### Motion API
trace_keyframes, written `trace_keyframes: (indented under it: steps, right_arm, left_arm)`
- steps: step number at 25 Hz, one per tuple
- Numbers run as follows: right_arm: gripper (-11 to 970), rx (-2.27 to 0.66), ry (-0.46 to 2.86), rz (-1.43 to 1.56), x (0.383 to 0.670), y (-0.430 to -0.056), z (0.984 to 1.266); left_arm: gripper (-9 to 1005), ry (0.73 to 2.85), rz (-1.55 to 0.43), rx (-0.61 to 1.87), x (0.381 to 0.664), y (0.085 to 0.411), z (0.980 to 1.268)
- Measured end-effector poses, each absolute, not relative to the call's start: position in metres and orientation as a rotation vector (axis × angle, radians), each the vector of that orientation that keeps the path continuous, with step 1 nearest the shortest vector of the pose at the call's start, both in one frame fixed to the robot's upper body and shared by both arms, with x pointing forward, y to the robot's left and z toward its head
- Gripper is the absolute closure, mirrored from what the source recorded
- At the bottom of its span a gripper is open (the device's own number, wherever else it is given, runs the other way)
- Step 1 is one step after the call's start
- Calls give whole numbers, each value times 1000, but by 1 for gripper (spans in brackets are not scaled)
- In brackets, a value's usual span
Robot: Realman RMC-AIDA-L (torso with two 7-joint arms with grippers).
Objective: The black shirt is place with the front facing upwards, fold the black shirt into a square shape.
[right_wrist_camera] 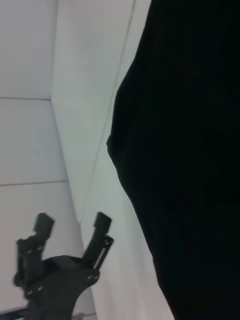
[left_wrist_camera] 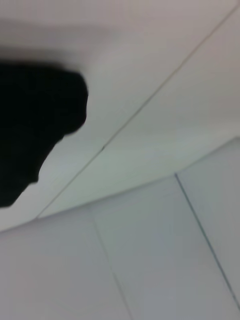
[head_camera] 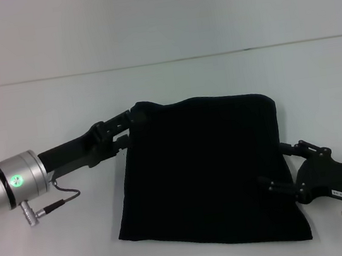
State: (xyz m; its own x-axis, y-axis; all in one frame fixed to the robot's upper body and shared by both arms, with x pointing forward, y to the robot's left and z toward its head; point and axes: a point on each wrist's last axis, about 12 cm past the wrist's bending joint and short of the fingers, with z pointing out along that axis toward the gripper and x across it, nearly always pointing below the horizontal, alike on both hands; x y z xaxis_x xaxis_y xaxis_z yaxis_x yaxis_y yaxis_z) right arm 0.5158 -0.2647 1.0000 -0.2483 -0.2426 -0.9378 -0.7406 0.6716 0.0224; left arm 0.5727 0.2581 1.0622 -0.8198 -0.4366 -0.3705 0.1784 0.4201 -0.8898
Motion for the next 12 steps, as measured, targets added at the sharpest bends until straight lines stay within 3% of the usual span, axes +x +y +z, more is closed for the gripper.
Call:
trace_keyframes:
  steps: [12]
  right_arm:
    - [28, -871, 1686, 701, 491, -277, 1011]
  left_arm:
    - [88, 2279, -1220, -305, 598, 261, 1060]
